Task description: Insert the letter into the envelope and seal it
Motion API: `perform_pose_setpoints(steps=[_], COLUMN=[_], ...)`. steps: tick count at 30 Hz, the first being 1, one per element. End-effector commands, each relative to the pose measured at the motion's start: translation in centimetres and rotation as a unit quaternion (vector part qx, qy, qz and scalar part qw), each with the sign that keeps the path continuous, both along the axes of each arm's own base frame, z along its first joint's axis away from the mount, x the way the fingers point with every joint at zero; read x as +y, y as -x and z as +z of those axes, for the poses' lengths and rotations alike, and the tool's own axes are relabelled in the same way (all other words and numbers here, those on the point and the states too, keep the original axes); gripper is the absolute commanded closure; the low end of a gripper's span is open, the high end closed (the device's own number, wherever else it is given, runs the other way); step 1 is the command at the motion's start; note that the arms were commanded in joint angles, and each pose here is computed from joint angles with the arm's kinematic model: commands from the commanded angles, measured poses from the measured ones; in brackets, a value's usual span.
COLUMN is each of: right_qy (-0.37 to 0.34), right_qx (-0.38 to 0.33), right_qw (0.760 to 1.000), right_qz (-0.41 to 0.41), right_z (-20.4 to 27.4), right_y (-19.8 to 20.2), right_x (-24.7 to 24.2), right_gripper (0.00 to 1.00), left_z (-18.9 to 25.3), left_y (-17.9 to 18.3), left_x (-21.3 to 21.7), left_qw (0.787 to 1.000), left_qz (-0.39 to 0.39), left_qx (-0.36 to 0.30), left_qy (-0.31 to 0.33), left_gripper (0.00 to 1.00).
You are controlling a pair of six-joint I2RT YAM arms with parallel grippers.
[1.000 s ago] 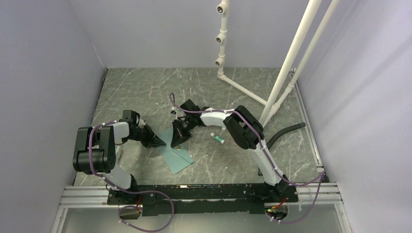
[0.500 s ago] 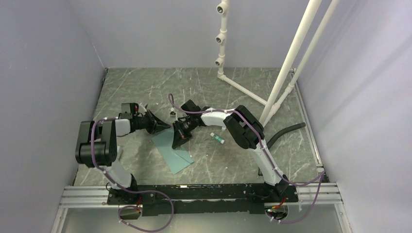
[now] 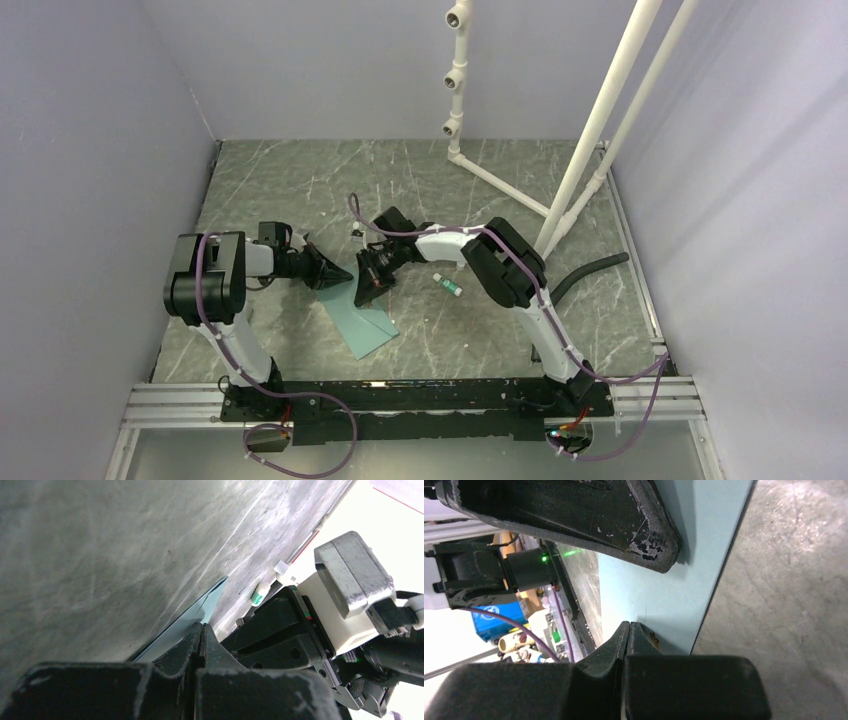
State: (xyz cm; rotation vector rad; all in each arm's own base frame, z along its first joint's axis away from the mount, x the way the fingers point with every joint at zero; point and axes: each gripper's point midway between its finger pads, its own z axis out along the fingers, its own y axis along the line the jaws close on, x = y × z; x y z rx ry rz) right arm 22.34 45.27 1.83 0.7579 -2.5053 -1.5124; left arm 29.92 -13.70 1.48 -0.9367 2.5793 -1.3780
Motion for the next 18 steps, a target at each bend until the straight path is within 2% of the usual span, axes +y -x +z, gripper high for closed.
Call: perform_pose_setpoints(steps=[1, 9, 18], right_qy=[0.026, 0.022, 0.046], right_qx=[-0.082, -0.044, -0.006], right_qw=[0.995, 0.997, 0.999], right_qz=[-0.055, -0.059, -0.021], right_z=[-0.6, -1.4, -3.1], right_y=[-2.3, -2.1, 0.5], right_x=[0.6, 1.6, -0.5], right_gripper=[1.0, 1.0, 1.0], left_z=[-2.3, -3.6, -3.2], left_y=[2.1, 3.4, 2.4], left_x=[0.7, 1.1, 1.4], left_qw=[0.997, 0.994, 0.994], left_qz=[0.0, 0.012, 0.008], left_qx=[0.055, 0.089, 0.082], left_qy=[-0.044, -0.057, -0.064], left_gripper=[0.97, 0.98, 0.98])
